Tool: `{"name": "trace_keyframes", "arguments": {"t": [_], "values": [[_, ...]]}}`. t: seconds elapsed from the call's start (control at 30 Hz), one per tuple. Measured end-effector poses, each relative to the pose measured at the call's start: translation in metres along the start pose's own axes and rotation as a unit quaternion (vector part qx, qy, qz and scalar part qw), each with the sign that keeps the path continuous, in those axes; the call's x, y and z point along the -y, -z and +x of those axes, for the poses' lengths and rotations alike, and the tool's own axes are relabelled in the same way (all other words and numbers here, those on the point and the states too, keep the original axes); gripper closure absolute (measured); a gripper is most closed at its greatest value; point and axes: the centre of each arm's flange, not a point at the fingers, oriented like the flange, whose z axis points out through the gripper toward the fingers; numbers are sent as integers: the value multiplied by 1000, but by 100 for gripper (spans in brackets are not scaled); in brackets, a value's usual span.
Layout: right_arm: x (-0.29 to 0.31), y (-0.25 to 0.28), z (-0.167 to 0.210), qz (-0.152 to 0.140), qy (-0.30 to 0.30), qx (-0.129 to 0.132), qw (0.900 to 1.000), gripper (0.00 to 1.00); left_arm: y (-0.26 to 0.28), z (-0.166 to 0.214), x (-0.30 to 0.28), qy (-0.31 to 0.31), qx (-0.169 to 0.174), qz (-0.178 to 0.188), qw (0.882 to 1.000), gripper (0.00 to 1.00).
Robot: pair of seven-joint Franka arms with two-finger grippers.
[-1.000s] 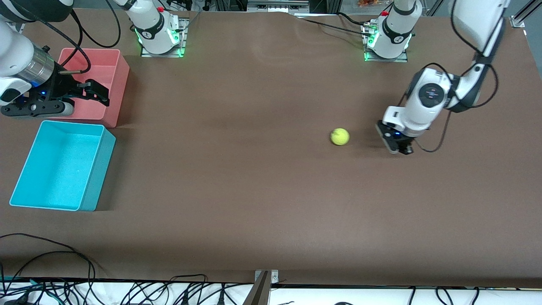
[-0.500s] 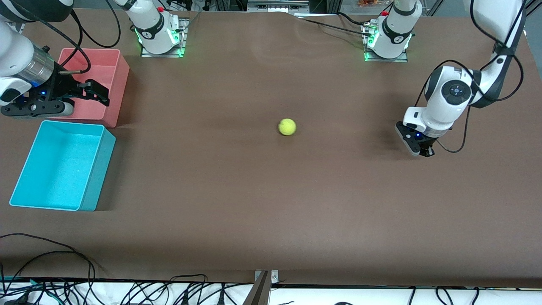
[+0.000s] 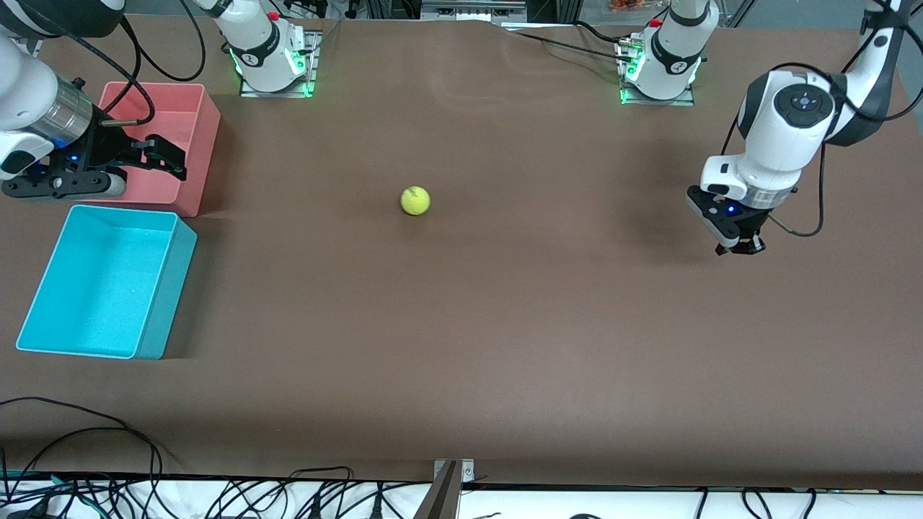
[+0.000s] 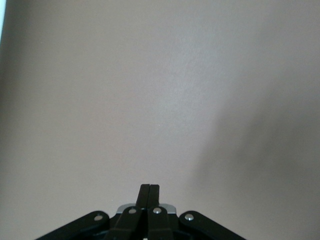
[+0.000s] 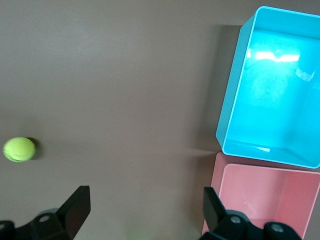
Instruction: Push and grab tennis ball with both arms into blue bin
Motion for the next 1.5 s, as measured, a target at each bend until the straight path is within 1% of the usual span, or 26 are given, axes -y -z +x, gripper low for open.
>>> {"name": "trace_keyframes", "arguments": {"t": [0.2, 0.37, 0.57, 0.73, 0.87, 0.93, 1.13, 1.27, 1.37, 1.5], "values": [[0, 0, 0, 0, 0, 0, 1000, 0, 26, 6, 7, 34, 1, -22, 999, 99], [0, 0, 0, 0, 0, 1, 1000, 0, 48, 11, 18, 72, 15, -29, 997, 99], [0, 0, 0, 0, 0, 2, 1000, 0, 74, 16, 29, 120, 33, -37, 991, 99], [0, -1, 0, 0, 1, 2, 1000, 0, 95, 23, 35, 146, 43, -40, 987, 99], [0, -1, 0, 0, 1, 3, 1000, 0, 111, 27, 41, 165, 43, -46, 984, 99], [0, -1, -1, 0, 1, 6, 1000, 0, 120, 28, 44, 178, 39, -55, 982, 99], [1, -4, -5, -1, 1, 23, 1000, 0, 146, 29, 54, 206, 40, -70, 975, 99], [2, -8, -8, -1, 2, 40, 999, 0, 165, 28, 59, 242, 42, -83, 966, 99], [4, -13, -12, -2, 4, 64, 998, 0, 179, 28, 62, 273, 44, -91, 957, 99], [10, -26, -18, -3, 10, 108, 994, 0, 195, 28, 66, 305, 47, -93, 947, 99]]}}
